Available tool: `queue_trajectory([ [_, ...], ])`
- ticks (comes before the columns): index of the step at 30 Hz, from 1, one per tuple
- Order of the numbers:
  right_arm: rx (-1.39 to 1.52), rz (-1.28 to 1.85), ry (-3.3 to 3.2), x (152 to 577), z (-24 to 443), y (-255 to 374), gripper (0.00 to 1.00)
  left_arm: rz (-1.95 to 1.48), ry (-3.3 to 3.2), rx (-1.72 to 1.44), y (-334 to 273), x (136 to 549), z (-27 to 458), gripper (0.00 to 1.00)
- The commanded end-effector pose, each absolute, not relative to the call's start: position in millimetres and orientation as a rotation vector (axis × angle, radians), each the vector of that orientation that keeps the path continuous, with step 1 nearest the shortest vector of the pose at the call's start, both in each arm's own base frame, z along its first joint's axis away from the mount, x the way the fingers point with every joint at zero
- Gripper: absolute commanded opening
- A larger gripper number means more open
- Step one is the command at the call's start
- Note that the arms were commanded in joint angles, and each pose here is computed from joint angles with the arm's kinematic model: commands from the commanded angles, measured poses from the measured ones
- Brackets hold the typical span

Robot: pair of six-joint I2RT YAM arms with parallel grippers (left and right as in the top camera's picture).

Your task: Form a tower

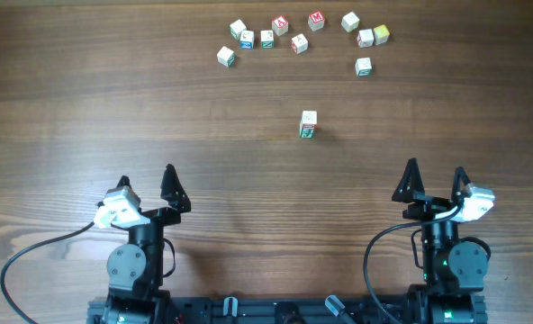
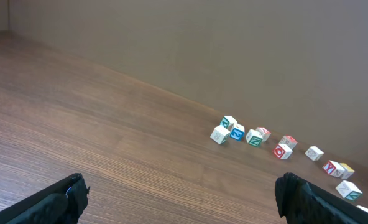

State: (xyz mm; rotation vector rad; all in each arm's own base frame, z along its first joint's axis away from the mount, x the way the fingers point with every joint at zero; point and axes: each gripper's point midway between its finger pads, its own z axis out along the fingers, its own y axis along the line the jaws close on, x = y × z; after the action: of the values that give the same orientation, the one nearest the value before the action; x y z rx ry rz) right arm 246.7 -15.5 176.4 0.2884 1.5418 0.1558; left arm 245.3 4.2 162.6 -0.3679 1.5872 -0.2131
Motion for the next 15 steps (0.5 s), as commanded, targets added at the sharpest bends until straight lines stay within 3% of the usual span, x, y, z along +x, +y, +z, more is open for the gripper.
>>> queue_trajectory([
  [1,0.298,0.158,1.53,246.1,178.4,-17.1,1.0,-0.188,1.593,-0.332,3.8,245.0,161.8,1.0],
  [15,0.298,0.158,1.53,246.1,178.4,-17.1,1.0,-0.188,1.59,-0.334,4.4,245.2,162.6,1.0],
])
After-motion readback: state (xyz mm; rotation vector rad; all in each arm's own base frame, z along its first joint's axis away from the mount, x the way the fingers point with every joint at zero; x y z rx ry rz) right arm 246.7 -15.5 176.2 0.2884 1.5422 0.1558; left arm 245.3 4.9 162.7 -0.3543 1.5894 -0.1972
